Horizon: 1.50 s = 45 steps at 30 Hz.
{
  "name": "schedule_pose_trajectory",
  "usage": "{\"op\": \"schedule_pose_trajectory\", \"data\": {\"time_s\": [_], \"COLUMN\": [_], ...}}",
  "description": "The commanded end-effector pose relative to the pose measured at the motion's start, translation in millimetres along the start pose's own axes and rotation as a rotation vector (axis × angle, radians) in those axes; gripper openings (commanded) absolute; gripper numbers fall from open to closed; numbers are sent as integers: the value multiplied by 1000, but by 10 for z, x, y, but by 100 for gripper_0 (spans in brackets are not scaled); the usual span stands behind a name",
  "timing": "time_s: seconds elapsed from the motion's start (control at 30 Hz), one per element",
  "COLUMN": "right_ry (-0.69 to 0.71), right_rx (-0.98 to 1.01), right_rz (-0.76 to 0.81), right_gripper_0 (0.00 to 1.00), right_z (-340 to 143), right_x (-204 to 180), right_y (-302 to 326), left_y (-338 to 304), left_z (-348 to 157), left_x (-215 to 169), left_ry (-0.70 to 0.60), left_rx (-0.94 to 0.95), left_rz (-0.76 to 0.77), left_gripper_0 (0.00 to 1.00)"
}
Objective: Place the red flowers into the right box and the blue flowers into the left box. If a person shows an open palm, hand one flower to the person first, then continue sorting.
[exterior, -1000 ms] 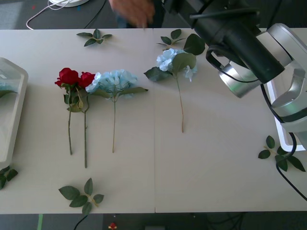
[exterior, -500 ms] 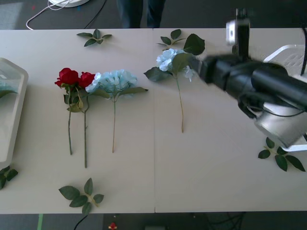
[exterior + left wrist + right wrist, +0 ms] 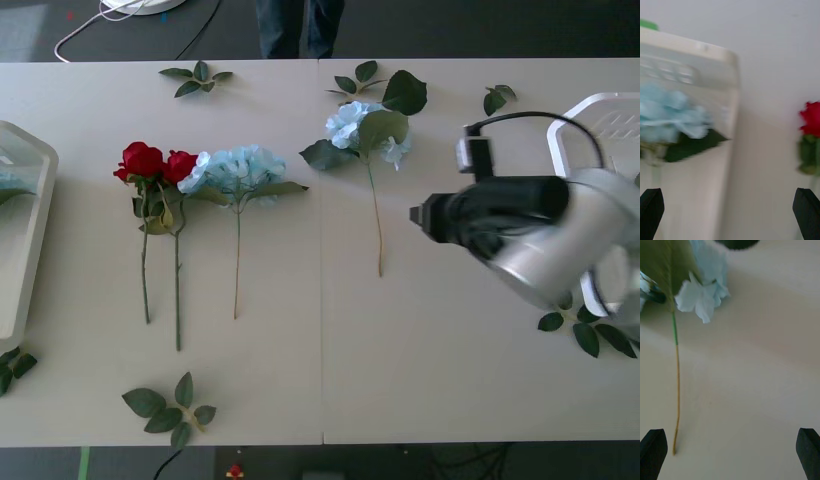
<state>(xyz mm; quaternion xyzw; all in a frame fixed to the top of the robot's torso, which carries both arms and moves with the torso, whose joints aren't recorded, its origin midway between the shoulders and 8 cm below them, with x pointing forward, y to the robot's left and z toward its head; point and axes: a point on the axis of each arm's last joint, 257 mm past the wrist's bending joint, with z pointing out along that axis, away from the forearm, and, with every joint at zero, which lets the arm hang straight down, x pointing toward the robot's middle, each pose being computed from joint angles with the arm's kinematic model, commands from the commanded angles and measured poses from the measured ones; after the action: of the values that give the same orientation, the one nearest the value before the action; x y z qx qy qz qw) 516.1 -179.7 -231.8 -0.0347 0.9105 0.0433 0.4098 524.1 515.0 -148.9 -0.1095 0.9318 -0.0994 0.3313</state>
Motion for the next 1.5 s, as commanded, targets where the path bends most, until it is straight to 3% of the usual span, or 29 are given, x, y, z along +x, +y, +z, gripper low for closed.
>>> {"op": "schedule_pose_trajectory", "data": {"time_s": [0.03, 0.33, 0.73, 0.77, 0.8, 0.87, 1.5], "right_ry": [-26, -83, -110, -111, -112, -109, -130], "right_rx": [-38, -48, -20, -20, -23, -30, -55], "right_rz": [25, 0, -34, -34, -36, -26, -34], "right_gripper_0": [100, 100, 100, 81, 41, 0, 0], "right_z": [234, 824, 1291, 1312, 1320, 1320, 1269], "right_x": [-238, -561, -787, -794, -791, -788, -822], "right_y": [450, 852, 908, 896, 907, 914, 964], "left_y": [-540, -751, -953, -1004, -1026, -1109, -1450], "left_z": [52, 358, 696, 732, 768, 819, 991], "left_x": [-63, 447, 679, 686, 712, 718, 797], "left_ry": [-4, 86, 48, 40, 37, 24, -22], "left_rx": [12, -75, -168, -174, -183, -188, -168], "left_rz": [109, 112, 119, 128, 130, 130, 112], "left_gripper_0": [100, 100, 100, 100, 100, 100, 100]}}
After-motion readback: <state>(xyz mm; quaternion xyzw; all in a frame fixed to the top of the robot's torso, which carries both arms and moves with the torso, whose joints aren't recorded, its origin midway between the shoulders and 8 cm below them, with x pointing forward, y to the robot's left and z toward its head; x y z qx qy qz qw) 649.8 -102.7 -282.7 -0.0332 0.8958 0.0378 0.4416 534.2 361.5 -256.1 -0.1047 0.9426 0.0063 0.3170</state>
